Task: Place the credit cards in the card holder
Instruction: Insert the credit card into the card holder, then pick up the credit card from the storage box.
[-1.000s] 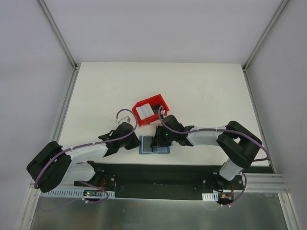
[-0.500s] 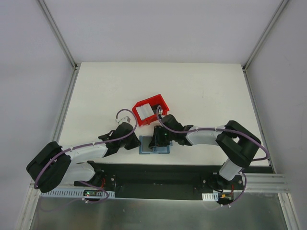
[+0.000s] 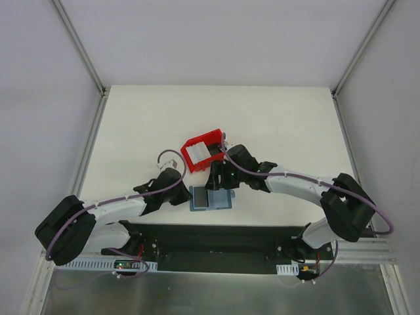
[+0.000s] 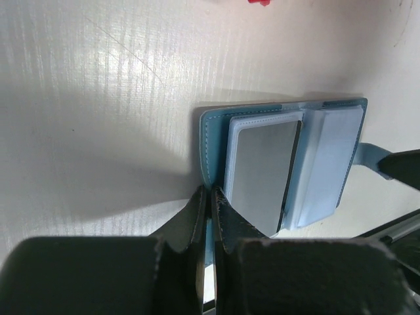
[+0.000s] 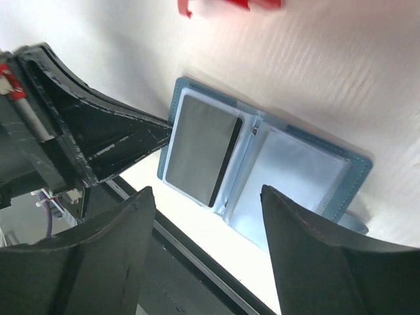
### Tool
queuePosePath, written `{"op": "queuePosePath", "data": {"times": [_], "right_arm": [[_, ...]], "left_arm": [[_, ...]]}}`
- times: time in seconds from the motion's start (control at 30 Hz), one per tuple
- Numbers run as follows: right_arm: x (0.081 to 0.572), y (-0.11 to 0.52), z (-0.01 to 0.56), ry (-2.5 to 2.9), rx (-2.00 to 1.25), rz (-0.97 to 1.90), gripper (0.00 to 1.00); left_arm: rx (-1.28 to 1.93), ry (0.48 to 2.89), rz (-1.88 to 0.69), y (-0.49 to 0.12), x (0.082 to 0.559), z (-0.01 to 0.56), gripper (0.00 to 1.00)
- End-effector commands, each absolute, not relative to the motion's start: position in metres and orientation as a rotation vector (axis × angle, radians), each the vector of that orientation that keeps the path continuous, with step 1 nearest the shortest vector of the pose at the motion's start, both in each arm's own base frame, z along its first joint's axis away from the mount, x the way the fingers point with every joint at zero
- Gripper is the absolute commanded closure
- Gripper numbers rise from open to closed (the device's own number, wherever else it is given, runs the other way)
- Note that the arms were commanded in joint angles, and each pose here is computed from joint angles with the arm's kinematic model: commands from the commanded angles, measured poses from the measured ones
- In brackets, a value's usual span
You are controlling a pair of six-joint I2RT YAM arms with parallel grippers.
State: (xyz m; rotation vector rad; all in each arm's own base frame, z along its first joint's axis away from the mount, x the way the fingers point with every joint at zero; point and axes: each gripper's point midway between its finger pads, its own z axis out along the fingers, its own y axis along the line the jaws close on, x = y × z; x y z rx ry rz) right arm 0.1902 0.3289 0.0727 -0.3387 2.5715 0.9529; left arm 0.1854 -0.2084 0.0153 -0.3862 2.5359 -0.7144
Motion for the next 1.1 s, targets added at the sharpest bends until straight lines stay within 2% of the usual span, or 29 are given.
{"op": "queuePosePath", "data": {"times": [0.0,0.17,0.47,0.8,1.07], "right_arm": [[0.211,0.317,0.107,2.483,-0.414,0.837,0.3],[0.239,0.317,0.133,2.428,-0.39,0.819,0.26],[0.286,0.334,0.151,2.44,-0.472,0.73,0.26],[0.344,0.355,0.139,2.471,-0.485,0.759,0.26],[0.364,0.366,0.119,2.504,-0.51,0.807,0.24]], "left_arm": [[-0.436,2.587,-0.584,-0.185,0.177,-0.003,1.0],[-0.471,2.574,-0.591,-0.182,0.178,-0.002,1.0],[-0.53,2.555,-0.587,-0.174,0.182,-0.003,1.0],[-0.525,2.555,-0.595,-0.174,0.183,-0.002,1.0],[-0.508,2.556,-0.608,-0.175,0.183,-0.002,1.0]]}}
